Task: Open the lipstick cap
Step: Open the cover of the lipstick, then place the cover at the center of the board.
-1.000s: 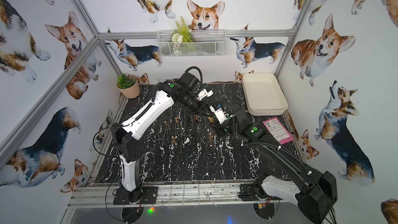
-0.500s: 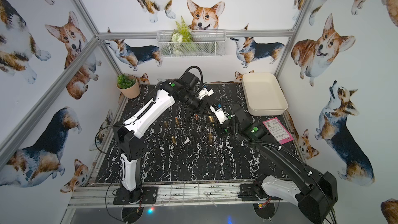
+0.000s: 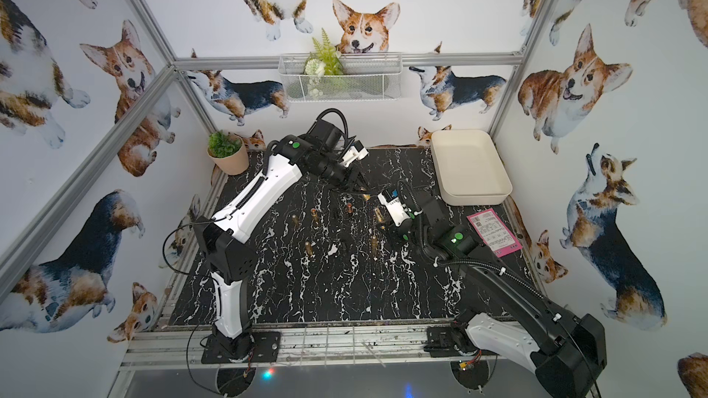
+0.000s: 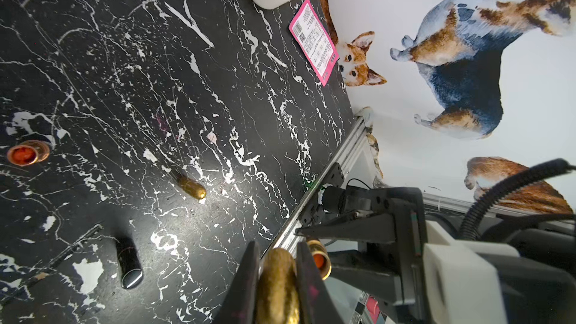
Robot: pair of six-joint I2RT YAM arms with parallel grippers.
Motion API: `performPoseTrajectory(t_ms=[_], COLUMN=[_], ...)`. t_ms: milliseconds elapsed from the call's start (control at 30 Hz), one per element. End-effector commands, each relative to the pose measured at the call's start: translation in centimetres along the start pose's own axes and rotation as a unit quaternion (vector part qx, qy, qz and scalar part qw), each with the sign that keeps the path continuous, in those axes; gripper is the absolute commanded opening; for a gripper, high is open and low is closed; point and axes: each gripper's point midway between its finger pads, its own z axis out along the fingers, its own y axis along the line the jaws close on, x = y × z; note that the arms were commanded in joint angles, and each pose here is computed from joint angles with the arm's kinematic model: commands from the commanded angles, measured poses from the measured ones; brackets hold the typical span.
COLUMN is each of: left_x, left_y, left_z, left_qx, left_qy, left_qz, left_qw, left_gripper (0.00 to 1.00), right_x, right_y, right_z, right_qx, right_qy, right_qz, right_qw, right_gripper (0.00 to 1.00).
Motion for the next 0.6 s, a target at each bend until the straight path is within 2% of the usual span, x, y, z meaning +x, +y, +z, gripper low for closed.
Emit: performPoseTrajectory(t_ms=[0, 167, 267, 400, 567], left_x=[-1.4, -3.0, -3.8, -4.7, -5.8], left_y=[2.1, 6.1, 7.8, 9.4, 11.1], left_z=[0.4, 2.6, 5.3, 8.6, 11.2], left_qx=[-0.054, -0.163, -0.206, -0.233, -0.282], left_qy=[-0.028, -0.061, -0.07, -0.082, -0.103], left_qz=[0.001, 0.018, 0.035, 0.046, 0.077], left_qw=[0.998, 0.985, 0.975, 0.968, 0.951], left_gripper=[0.0, 0.0, 0.0, 0.0, 0.0], right_x=[-0.6, -2.2, -2.6, -1.9, -1.2], right_y=[-0.3, -0.8, -1.7, -2.7, -2.8], right_z=[-1.3, -5.1, -7.3, -7.8, -7.4], right_qx=[0.015, 0.051, 0.085, 0.114, 0.111], right_qy=[-0.019, -0.071, -0.096, -0.086, -0.084], right_qz=[0.013, 0.015, 0.015, 0.023, 0.045], right_qw=[1.0, 0.996, 0.992, 0.99, 0.989], right_gripper=[0.0, 0.0, 0.0, 0.0, 0.0])
